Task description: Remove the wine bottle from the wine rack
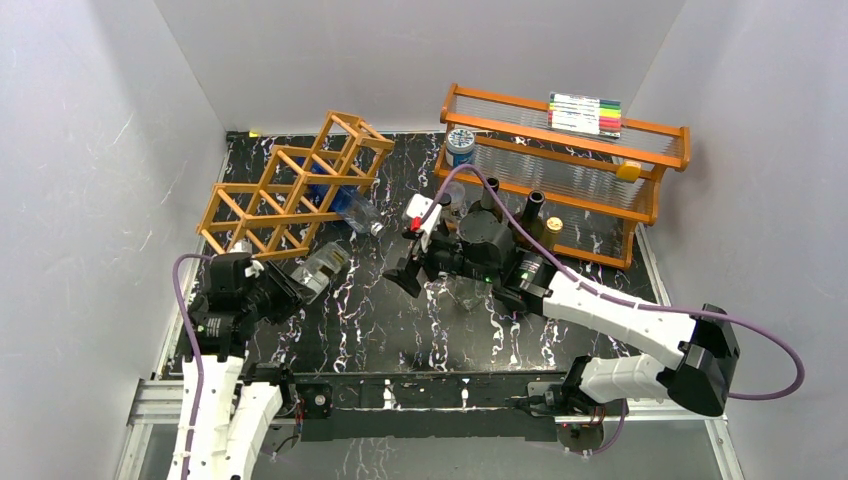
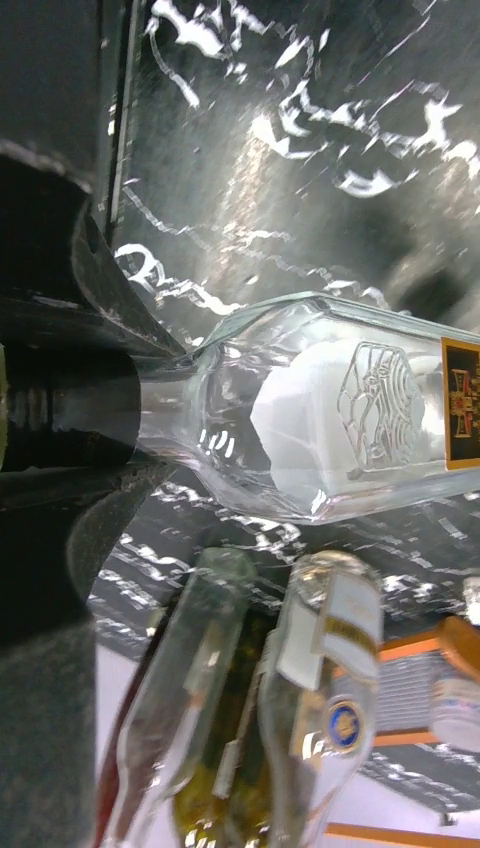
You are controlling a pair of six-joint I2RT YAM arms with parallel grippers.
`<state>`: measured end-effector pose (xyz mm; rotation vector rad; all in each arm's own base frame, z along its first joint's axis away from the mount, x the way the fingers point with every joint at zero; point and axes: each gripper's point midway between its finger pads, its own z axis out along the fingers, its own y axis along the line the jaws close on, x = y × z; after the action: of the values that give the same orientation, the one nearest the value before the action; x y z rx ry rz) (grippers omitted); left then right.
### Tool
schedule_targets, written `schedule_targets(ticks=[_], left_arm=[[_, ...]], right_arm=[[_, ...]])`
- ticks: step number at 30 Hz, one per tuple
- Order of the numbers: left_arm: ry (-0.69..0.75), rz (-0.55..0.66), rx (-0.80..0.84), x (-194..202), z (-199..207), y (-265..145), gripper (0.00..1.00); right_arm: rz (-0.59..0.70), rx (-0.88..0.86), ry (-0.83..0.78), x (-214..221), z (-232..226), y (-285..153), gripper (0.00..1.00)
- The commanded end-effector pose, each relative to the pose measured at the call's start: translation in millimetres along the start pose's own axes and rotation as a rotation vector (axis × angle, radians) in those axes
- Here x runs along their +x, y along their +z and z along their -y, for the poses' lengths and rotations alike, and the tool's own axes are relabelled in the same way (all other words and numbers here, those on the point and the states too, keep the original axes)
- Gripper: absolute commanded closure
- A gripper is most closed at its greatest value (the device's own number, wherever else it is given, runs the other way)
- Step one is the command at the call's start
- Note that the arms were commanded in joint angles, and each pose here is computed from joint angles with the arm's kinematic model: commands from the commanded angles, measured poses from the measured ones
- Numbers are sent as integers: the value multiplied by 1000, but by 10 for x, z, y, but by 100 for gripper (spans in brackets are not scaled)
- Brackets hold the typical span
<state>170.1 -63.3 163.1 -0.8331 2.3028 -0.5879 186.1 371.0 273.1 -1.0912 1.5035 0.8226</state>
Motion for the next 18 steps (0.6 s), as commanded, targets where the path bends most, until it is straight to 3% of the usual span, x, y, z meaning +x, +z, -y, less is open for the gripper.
schedule_targets(ticks=[1, 8, 12, 18], left_arm=[[16, -71, 112, 88, 299, -306, 100], [108, -198, 113, 263, 311, -482, 100], [285, -280, 98, 292, 289, -593, 100], [377, -340, 126, 428, 301, -686, 100]], right_arm=[[118, -17, -42, -474, -4, 18, 2], [91, -132, -125, -490, -214, 157, 2], [23, -328, -123, -296, -613, 445, 2], [-65, -526, -222, 94, -1149, 1023, 2]])
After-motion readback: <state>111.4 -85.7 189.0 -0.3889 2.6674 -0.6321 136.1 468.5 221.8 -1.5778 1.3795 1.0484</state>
